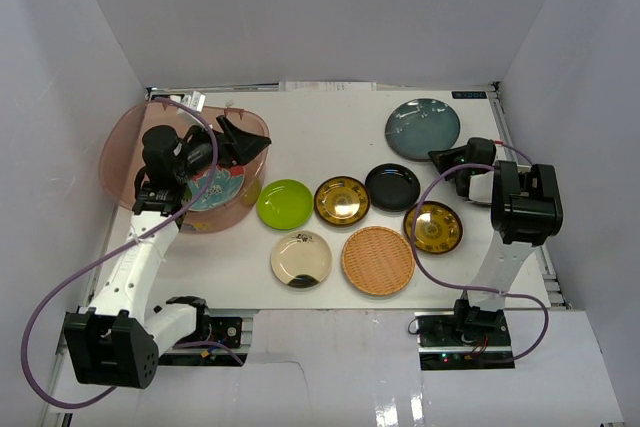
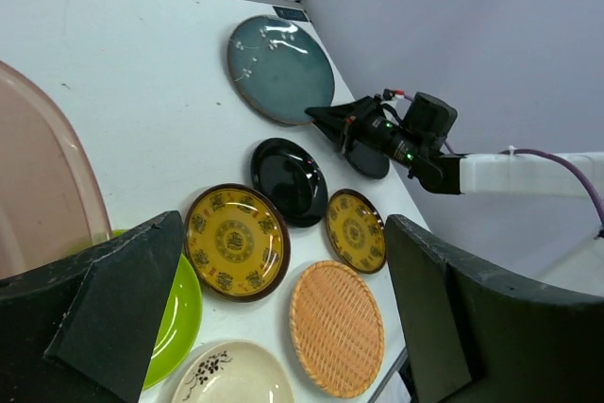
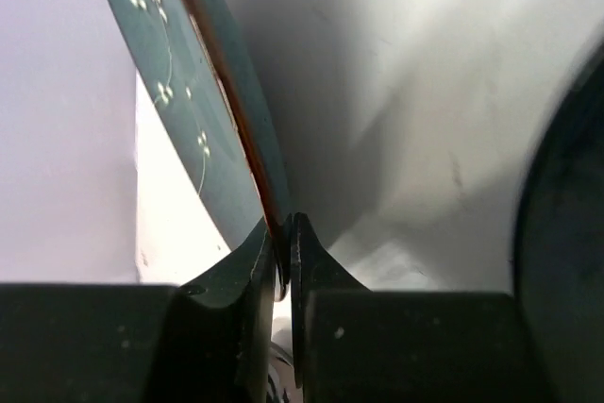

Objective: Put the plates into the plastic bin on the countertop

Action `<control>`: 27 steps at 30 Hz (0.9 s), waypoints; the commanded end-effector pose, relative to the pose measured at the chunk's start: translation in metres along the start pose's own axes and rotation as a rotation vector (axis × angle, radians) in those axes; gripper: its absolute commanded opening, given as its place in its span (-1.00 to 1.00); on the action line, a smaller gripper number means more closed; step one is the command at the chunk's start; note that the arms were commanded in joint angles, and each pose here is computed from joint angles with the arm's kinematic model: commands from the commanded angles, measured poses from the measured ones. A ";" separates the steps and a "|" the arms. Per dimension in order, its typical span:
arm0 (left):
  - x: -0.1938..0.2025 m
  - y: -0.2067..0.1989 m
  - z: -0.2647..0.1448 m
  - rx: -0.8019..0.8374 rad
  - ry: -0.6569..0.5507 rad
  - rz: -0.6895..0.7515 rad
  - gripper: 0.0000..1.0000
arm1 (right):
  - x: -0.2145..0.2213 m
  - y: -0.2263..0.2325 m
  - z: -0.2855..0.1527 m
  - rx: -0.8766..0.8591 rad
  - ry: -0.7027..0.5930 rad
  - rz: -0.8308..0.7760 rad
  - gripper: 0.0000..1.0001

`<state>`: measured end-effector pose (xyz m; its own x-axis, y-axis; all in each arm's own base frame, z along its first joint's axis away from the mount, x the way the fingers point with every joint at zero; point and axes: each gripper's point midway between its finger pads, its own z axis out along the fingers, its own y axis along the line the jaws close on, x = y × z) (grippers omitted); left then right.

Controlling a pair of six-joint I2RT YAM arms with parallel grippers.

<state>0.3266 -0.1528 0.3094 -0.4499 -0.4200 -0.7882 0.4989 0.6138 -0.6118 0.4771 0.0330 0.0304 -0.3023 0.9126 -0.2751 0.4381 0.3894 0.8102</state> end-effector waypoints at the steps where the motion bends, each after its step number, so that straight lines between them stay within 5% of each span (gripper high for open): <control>1: -0.011 -0.027 -0.001 0.110 0.001 0.059 0.96 | -0.009 0.033 -0.006 -0.122 -0.048 0.015 -0.84; 11: 0.014 -0.053 0.032 0.220 0.155 -0.015 0.96 | -0.009 0.180 -0.128 -0.591 -0.008 -0.212 -0.84; 16: 0.022 -0.075 0.065 0.151 0.213 0.045 0.93 | 0.029 0.185 -0.173 -0.692 0.108 -0.273 -0.85; 27: 0.057 -0.038 0.142 0.042 0.347 0.007 0.95 | 0.123 0.192 -0.246 -0.891 0.371 -0.365 -0.84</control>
<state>0.3754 -0.2911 0.2882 -0.6634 -0.1844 -0.7252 0.5526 0.5328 -0.6409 0.3360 0.1732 0.2103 -0.6597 0.6424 -0.3899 -0.2063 0.3441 0.9160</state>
